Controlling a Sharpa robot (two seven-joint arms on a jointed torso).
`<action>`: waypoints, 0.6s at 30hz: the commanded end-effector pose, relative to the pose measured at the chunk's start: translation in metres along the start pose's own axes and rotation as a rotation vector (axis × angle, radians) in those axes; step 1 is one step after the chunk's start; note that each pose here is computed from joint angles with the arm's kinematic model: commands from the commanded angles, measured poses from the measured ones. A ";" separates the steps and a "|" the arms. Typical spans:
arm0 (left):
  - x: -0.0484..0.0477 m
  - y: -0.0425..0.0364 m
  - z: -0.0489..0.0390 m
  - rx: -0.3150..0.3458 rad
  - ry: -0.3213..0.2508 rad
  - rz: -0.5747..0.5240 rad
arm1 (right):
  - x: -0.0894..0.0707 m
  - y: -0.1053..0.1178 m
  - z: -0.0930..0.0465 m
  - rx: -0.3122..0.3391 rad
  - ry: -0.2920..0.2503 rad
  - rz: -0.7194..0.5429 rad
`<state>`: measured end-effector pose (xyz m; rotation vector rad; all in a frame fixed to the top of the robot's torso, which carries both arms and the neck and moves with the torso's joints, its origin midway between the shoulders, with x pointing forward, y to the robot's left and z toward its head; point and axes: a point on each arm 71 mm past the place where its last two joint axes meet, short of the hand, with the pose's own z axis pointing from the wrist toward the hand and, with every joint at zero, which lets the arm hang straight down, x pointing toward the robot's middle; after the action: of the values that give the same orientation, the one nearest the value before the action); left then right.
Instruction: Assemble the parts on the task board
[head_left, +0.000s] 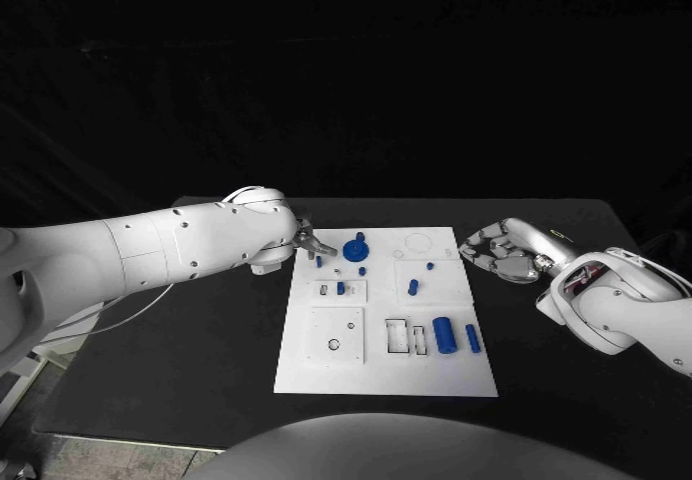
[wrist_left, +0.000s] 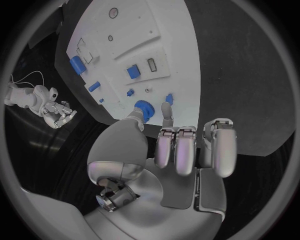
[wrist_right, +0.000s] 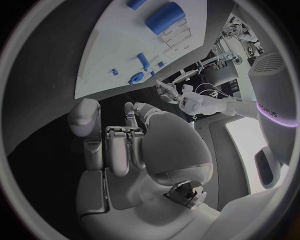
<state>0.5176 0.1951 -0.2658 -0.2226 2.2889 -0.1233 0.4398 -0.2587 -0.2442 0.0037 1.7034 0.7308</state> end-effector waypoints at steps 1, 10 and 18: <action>0.0003 0.0000 0.0062 0.016 0.010 0.007 | 0.001 0.001 0.000 -0.003 0.010 0.009; -0.0044 0.0072 0.0151 0.002 -0.035 0.008 | 0.002 0.000 0.001 0.005 0.024 0.010; -0.0034 0.0116 0.0209 -0.012 -0.021 0.006 | 0.002 -0.002 0.001 0.019 0.034 0.008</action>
<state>0.5338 0.2093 -0.2779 -0.2490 2.2643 -0.0858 0.4407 -0.2590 -0.2459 0.0104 1.7237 0.7289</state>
